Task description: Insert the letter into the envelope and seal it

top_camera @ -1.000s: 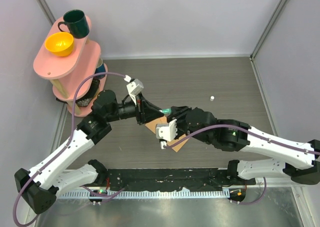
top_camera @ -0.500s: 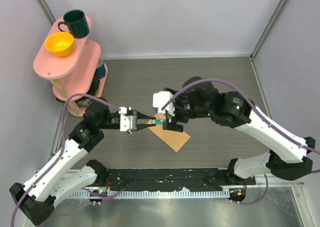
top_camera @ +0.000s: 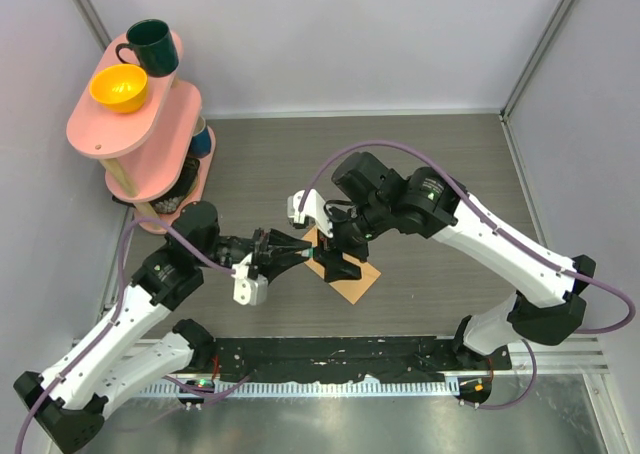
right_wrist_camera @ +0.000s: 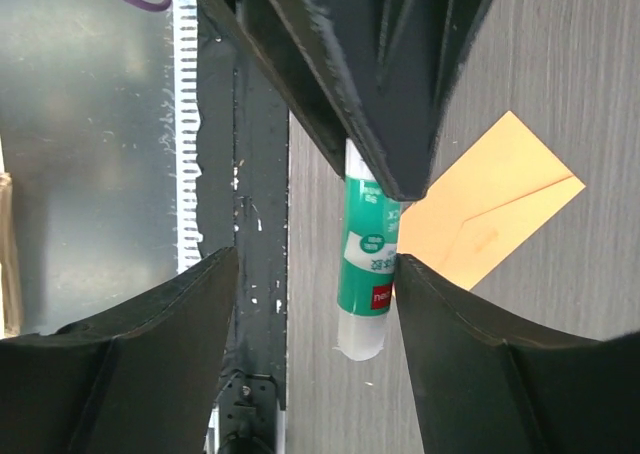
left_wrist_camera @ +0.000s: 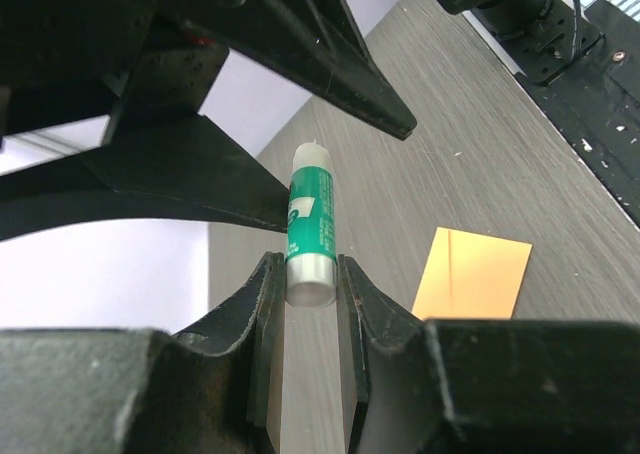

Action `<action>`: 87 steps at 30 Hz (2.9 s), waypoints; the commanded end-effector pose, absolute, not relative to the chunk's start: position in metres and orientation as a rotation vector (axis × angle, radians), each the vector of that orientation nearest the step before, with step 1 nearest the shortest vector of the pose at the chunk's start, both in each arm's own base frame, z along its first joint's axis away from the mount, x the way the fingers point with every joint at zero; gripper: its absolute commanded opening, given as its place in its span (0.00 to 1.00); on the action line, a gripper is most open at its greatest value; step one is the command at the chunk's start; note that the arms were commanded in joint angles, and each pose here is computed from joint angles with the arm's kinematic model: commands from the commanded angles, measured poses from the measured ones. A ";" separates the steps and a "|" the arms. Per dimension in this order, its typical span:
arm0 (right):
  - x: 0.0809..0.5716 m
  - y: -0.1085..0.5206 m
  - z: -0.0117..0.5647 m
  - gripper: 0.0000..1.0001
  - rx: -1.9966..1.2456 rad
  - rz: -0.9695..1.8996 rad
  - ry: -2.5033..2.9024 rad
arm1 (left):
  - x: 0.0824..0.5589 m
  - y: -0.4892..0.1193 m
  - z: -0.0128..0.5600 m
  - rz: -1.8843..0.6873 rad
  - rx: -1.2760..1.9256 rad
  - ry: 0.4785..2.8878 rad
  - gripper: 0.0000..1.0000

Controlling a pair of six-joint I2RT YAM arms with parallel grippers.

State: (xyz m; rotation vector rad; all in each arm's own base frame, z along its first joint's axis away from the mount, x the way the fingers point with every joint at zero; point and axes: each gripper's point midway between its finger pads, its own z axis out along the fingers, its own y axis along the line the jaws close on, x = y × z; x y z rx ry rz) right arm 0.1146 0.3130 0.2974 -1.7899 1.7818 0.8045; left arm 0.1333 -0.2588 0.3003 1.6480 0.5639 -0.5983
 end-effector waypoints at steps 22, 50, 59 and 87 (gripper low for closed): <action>0.119 0.324 0.310 0.01 -1.767 0.852 1.763 | 0.114 -0.262 0.329 -0.685 1.593 0.590 0.00; 0.185 0.319 0.351 0.01 -1.640 0.149 1.261 | 0.186 -0.302 0.323 -1.787 0.167 1.998 0.00; 0.194 0.309 0.346 0.01 -1.591 0.045 1.265 | 0.208 -0.290 0.303 -1.977 -0.174 2.069 0.28; 0.098 0.316 0.314 0.01 -1.572 1.488 1.952 | 0.131 -0.228 0.330 -0.701 1.562 0.577 0.63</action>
